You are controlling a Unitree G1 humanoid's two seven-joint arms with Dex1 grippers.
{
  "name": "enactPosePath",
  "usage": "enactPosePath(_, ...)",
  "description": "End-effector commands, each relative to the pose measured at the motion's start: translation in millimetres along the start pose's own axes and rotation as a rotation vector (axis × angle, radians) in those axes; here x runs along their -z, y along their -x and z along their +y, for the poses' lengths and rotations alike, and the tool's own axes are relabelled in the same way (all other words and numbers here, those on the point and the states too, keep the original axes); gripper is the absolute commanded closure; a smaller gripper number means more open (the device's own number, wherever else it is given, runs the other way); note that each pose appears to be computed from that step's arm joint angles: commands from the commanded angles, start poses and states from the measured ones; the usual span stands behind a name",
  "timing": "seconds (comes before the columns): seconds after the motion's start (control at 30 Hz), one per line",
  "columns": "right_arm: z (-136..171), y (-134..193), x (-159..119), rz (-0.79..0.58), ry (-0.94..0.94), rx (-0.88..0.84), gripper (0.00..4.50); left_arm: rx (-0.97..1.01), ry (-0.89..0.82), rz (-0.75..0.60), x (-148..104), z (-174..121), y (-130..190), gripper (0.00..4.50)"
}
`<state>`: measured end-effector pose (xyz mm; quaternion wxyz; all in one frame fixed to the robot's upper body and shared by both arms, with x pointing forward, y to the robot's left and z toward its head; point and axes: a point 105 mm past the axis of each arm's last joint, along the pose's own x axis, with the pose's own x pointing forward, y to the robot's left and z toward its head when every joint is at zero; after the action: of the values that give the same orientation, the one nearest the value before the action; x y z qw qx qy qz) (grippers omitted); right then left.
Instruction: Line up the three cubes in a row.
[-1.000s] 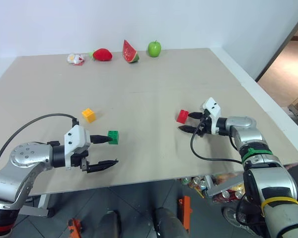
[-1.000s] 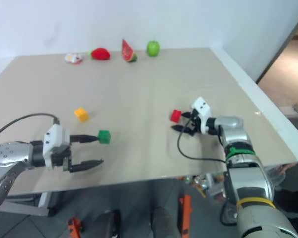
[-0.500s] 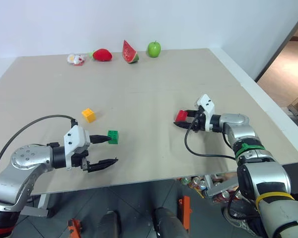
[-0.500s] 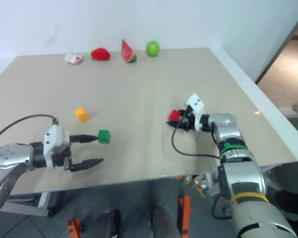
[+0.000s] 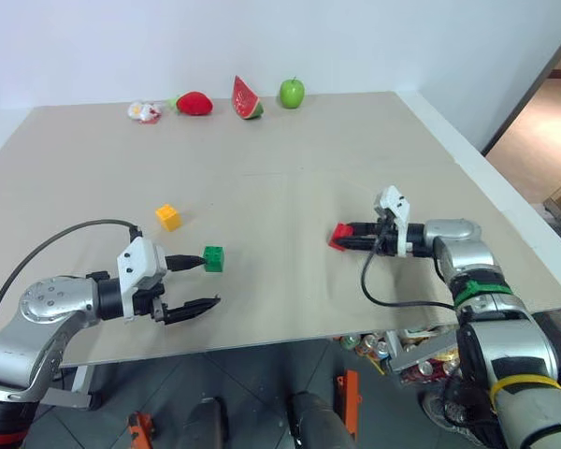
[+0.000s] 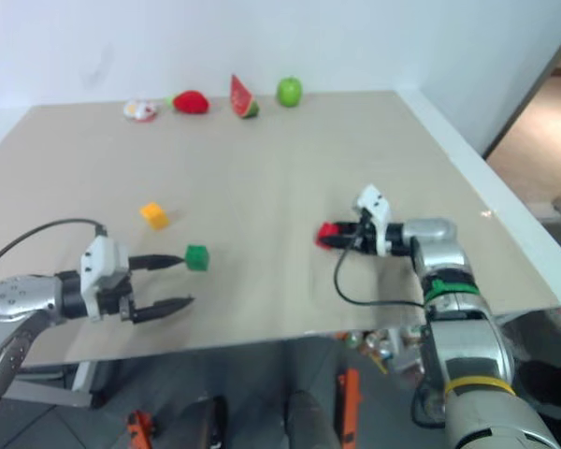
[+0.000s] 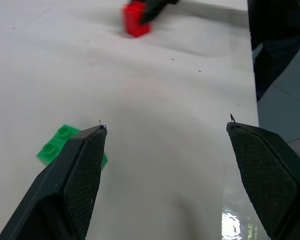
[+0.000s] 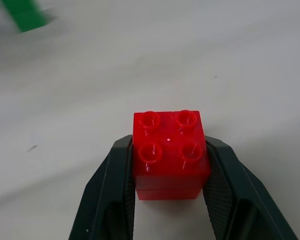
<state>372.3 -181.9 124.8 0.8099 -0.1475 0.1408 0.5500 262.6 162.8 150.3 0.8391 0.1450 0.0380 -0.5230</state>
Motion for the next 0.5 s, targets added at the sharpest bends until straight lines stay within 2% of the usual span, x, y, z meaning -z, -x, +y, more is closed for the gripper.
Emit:
enactPosePath(0.03, 18, 5, -1, 0.031, 0.033, -0.097, 3.24, -0.009, -0.039, -0.035, -10, 4, 3, 0.5)
enactPosePath(0.2, 37, 5, 6, 0.064, 0.054, -0.179, 3.24, -0.001, -0.034, -0.039, -9, 7, 3, 0.5)
enactPosePath(0.5, 41, -4, 6, 0.088, 0.102, -0.258, 3.24, -0.003, -0.024, -0.044, -11, 8, 6, 0.5)
